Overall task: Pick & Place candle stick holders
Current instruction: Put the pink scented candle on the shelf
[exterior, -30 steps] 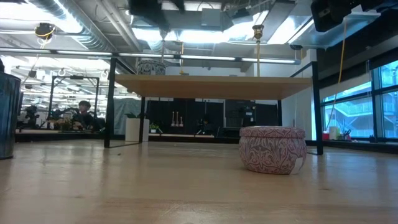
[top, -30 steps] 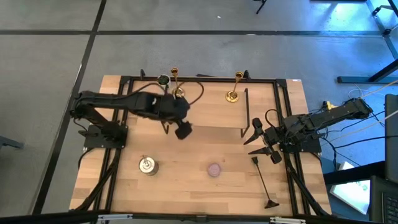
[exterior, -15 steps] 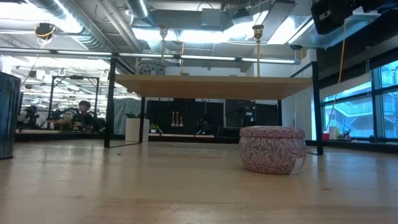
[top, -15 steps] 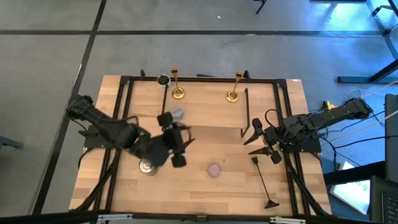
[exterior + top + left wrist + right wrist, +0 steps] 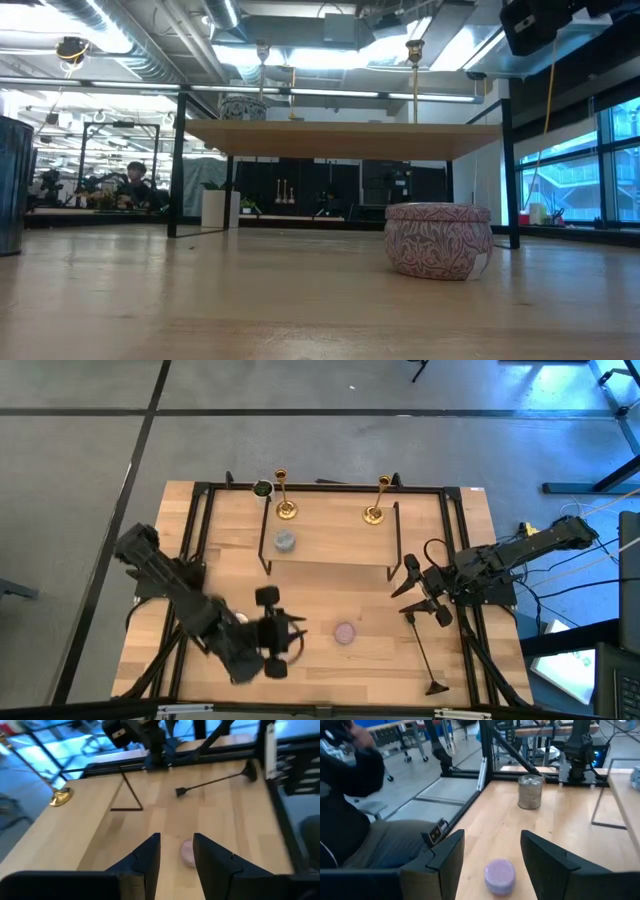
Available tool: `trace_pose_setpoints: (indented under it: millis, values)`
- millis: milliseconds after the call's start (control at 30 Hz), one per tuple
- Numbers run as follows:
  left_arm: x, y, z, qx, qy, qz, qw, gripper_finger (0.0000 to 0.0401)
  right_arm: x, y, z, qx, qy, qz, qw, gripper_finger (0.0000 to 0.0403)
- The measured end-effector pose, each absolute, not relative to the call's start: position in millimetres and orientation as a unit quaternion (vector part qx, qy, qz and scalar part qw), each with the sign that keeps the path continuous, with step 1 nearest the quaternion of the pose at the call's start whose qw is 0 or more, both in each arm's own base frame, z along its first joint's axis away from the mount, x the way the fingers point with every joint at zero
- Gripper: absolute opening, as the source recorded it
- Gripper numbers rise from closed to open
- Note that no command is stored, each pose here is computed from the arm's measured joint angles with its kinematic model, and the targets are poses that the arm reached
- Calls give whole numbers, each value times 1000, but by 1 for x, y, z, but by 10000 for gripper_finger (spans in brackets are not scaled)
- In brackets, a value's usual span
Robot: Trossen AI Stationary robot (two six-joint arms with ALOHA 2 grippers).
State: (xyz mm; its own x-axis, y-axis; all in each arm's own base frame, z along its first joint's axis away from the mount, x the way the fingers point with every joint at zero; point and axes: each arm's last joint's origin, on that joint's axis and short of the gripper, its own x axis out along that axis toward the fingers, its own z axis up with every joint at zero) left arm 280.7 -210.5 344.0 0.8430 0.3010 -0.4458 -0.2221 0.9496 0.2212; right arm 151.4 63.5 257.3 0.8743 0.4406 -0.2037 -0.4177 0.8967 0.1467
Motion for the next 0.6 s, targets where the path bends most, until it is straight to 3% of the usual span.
trace_pose_setpoints:
  millis: [167,300,400,600]
  values:
    - [295,-238,300,128,221,217,942,107,164,81,259,114,103,295,943,197]
    - [308,-253,264,145,176,289,930,100,175,100,251,78,91,377,919,197]
    - [314,-265,236,155,92,364,914,94,185,112,246,66,66,409,908,197]
    - [316,-278,189,128,54,376,916,63,205,128,251,66,48,412,908,197]
